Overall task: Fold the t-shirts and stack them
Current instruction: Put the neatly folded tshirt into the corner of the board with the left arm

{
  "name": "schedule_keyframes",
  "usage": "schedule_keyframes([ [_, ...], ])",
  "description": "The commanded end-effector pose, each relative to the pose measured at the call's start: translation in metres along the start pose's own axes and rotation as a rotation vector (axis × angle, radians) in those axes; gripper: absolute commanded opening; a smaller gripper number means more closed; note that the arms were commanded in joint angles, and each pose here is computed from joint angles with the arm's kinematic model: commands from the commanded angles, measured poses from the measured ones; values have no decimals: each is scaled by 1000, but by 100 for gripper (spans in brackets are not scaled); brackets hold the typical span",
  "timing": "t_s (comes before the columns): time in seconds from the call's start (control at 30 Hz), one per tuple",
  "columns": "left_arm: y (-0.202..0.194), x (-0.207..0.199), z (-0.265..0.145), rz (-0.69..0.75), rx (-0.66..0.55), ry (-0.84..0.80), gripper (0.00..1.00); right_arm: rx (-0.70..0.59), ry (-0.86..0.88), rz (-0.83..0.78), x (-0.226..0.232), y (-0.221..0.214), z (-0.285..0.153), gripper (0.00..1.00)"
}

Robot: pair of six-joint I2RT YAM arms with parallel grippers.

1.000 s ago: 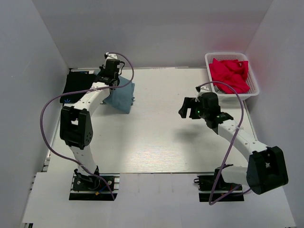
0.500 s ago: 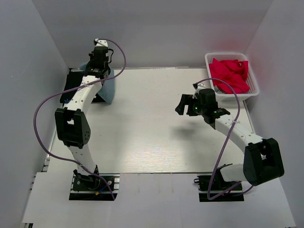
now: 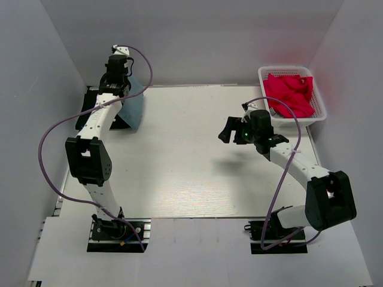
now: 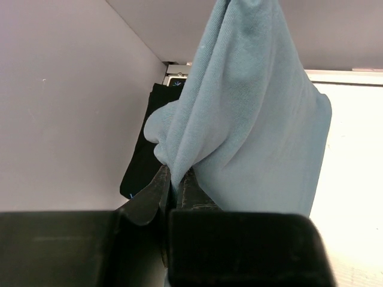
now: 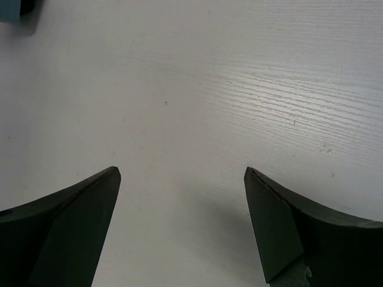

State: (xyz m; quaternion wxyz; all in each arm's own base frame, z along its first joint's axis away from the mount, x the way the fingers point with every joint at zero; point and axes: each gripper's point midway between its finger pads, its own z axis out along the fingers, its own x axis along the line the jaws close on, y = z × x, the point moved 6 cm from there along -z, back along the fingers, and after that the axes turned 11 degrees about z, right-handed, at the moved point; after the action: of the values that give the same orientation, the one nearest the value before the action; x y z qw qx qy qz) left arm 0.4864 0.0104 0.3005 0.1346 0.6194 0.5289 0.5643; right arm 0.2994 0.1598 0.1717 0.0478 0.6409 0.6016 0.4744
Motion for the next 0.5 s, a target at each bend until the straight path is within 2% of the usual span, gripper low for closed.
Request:
schedule_keyframes([
  [0.0,37,47,-20,-83,-123,71,0,-55,76,-7,17,22,4,90],
  [0.2,19,43,0,-70,-82,68,0,-27,100,3,21,25,13,90],
  [0.47,-36,50,56,3,32,211,0,-4,93,6,20,27,24,90],
])
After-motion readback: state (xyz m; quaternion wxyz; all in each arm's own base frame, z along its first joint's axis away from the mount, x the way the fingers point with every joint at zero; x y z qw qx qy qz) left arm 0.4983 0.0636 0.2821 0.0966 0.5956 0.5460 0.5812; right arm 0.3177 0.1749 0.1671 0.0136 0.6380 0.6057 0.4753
